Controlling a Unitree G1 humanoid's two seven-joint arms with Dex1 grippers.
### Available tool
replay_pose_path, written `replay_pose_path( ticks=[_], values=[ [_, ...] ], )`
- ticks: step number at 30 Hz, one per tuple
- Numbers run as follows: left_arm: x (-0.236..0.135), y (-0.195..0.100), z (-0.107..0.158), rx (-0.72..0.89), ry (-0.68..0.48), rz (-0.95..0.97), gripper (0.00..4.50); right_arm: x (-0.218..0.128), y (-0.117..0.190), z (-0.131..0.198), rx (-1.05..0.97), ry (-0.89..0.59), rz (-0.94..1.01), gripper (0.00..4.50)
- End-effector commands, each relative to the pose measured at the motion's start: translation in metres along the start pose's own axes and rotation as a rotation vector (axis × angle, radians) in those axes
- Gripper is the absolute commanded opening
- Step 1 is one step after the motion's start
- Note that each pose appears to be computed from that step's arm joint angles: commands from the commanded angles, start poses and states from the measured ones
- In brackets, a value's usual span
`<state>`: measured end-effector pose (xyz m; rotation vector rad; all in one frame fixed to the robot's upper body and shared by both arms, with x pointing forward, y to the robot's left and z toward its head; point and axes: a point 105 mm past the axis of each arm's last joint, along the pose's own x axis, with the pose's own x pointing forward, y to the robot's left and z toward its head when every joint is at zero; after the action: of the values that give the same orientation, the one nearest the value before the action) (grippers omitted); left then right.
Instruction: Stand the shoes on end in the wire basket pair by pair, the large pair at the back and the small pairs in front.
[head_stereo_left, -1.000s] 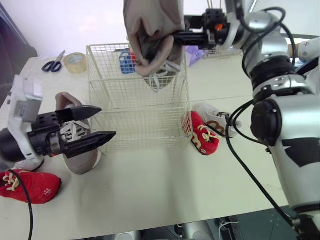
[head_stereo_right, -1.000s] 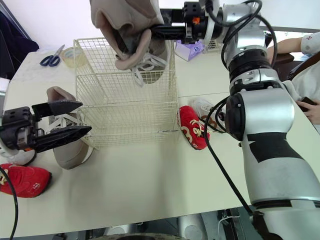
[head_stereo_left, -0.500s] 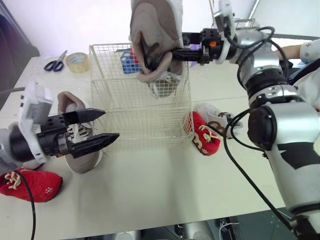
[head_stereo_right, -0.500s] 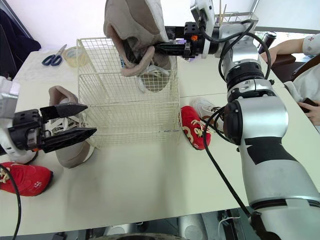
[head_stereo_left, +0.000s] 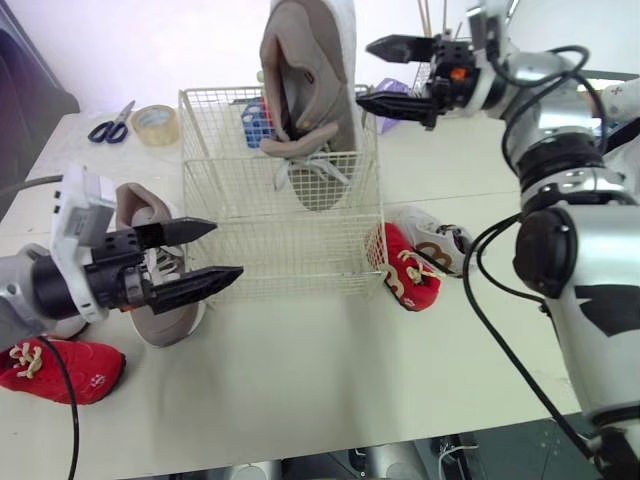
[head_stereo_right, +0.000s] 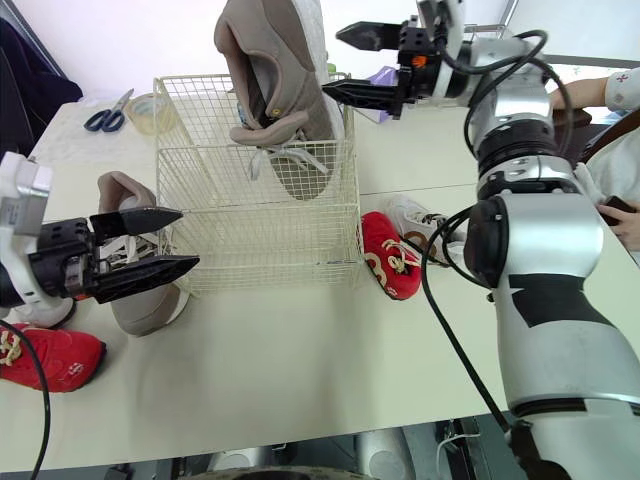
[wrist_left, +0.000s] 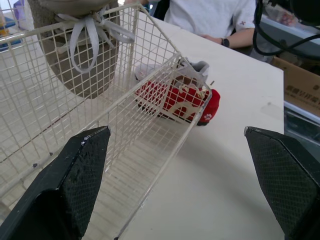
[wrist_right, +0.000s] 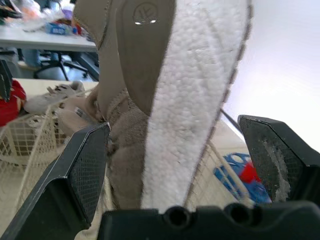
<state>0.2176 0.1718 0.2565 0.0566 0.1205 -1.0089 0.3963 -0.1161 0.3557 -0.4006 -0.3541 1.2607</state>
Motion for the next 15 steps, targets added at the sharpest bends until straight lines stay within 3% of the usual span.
replay_pose_path(
  ticks=[1,3,8,12,15],
  values=[
    [-0.001,-0.001,0.008,0.049,-0.017,0.018,4.5,-0.022,-0.012,0.028,-0.096,-0.005,-0.07,4.43],
    [-0.003,0.0,0.007,0.057,-0.008,0.041,4.5,-0.037,-0.016,0.036,-0.103,-0.015,-0.105,4.43],
    [-0.038,0.018,0.048,-0.023,-0.223,0.149,4.5,-0.073,0.0,0.1,-0.006,-0.273,-0.054,4.43],
    [-0.102,0.061,0.06,-0.045,-0.304,0.456,4.5,-0.064,0.049,0.119,0.085,-0.296,0.129,4.43],
    [-0.139,0.086,0.038,-0.128,-0.216,0.608,4.5,-0.047,0.099,0.105,0.185,-0.199,0.355,4.43]
  ],
)
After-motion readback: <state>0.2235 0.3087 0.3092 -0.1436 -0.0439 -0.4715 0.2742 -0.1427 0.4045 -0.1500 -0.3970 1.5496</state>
